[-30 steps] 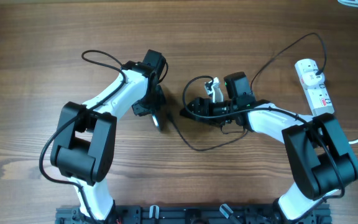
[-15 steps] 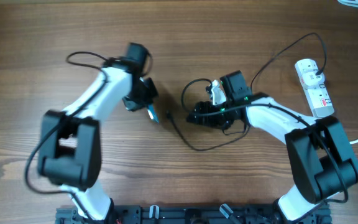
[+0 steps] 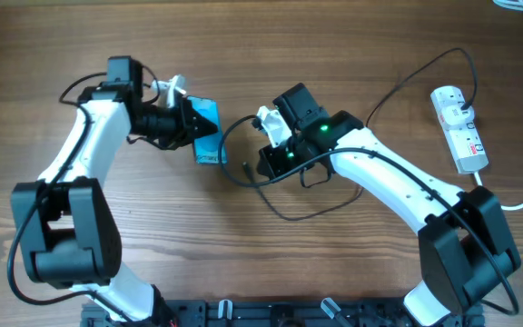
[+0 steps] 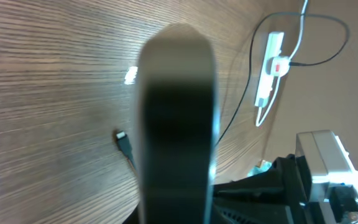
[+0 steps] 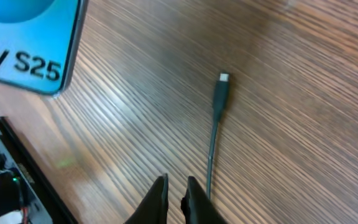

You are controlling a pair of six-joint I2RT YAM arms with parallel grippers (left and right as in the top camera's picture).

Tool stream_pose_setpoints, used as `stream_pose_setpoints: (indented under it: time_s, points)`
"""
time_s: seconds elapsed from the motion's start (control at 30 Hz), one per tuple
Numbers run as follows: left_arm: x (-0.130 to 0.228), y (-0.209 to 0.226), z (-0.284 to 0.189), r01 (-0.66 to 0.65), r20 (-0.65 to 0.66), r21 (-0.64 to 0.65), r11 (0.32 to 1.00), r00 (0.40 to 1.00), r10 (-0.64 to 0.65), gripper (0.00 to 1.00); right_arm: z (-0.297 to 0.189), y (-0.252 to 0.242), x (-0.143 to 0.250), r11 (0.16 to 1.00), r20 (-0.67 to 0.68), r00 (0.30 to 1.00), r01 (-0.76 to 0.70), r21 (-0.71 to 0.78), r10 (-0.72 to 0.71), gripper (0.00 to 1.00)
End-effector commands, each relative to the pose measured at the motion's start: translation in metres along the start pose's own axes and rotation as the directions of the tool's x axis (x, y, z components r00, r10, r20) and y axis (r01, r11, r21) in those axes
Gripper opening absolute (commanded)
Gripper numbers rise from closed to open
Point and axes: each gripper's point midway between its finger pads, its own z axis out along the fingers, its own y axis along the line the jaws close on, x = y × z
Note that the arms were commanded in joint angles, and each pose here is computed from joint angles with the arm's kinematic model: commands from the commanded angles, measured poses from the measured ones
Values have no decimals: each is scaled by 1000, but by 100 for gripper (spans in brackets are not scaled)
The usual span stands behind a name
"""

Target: Plug charger to phone and switch on socket

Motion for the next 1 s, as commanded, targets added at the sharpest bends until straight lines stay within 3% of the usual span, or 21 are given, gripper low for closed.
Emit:
stream_pose_setpoints:
  time_s: [0.0,0.07,0.27,0.53,0.6,0.67,0.77,0.87,0.97]
  points:
    - [2,2,-16,-2,27,117,993,1000,-1,4,-1,-7,-3,994,10,999,44,100,-45,18]
    - [2,3,-22,-20,44,176,984,999,13,4,2,-9,-1,984,1,997,82,159,-83,23]
    - [1,17,-33,34,63,181,983,997,-46,4,27,-7,6,930,-49,980,201,308,-195,44]
    - [10,25,-24,52,39,150,987,998,-58,4,73,-31,36,867,-216,949,301,398,-230,48]
    - [12,27,-23,56,37,147,988,997,-62,4,77,-35,40,866,-231,947,302,399,-224,43]
    - [13,26,-22,59,32,147,987,997,-65,4,75,-38,41,861,-235,950,290,417,-207,28]
    - [13,26,-22,59,32,147,987,997,-65,4,67,-49,47,838,-258,951,276,471,-168,23]
    - [13,26,-22,59,32,147,987,997,-64,4,61,-54,62,828,-318,937,289,480,-143,4]
    - [13,26,-22,59,32,147,987,997,-65,4,53,-59,82,824,-385,918,286,489,-91,4]
